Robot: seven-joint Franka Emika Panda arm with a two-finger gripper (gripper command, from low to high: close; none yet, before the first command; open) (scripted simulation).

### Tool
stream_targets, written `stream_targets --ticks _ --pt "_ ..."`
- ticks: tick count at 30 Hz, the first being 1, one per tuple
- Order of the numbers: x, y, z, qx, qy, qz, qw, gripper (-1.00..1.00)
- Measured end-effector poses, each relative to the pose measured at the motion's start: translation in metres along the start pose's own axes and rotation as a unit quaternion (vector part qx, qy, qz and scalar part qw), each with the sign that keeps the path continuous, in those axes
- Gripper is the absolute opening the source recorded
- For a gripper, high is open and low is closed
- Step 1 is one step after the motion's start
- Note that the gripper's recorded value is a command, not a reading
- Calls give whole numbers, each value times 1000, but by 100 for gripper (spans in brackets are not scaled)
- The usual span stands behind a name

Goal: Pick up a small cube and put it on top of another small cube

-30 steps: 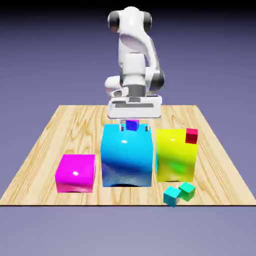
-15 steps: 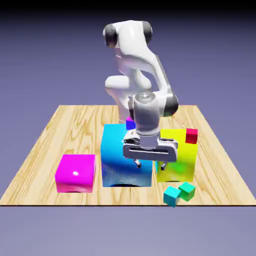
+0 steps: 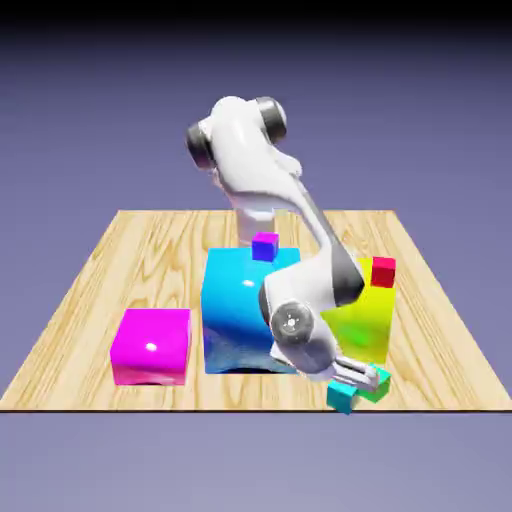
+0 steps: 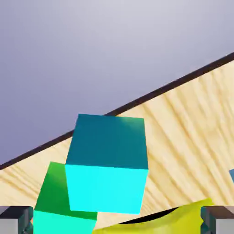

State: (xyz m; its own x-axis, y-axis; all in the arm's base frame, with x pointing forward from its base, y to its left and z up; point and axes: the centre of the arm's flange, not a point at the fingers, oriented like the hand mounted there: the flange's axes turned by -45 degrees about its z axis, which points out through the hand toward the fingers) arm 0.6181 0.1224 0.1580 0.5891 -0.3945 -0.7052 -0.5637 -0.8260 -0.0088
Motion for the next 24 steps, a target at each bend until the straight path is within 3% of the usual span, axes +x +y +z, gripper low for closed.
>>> stream_targets --ticks 2,5,6,8,12,24 --pt "5 -1 4 1 -18 7 1000 0" --pt "16 -1 61 1 -18 7 1000 0" --pt "17 -1 68 1 -18 7 1000 -100" --pt "17 -1 68 2 -18 7 1000 -100" --pt "-9 -7 0 -8 -19 -5 1000 -100" --pt "-278 -62 -34 -203 -19 -198 959 -100"
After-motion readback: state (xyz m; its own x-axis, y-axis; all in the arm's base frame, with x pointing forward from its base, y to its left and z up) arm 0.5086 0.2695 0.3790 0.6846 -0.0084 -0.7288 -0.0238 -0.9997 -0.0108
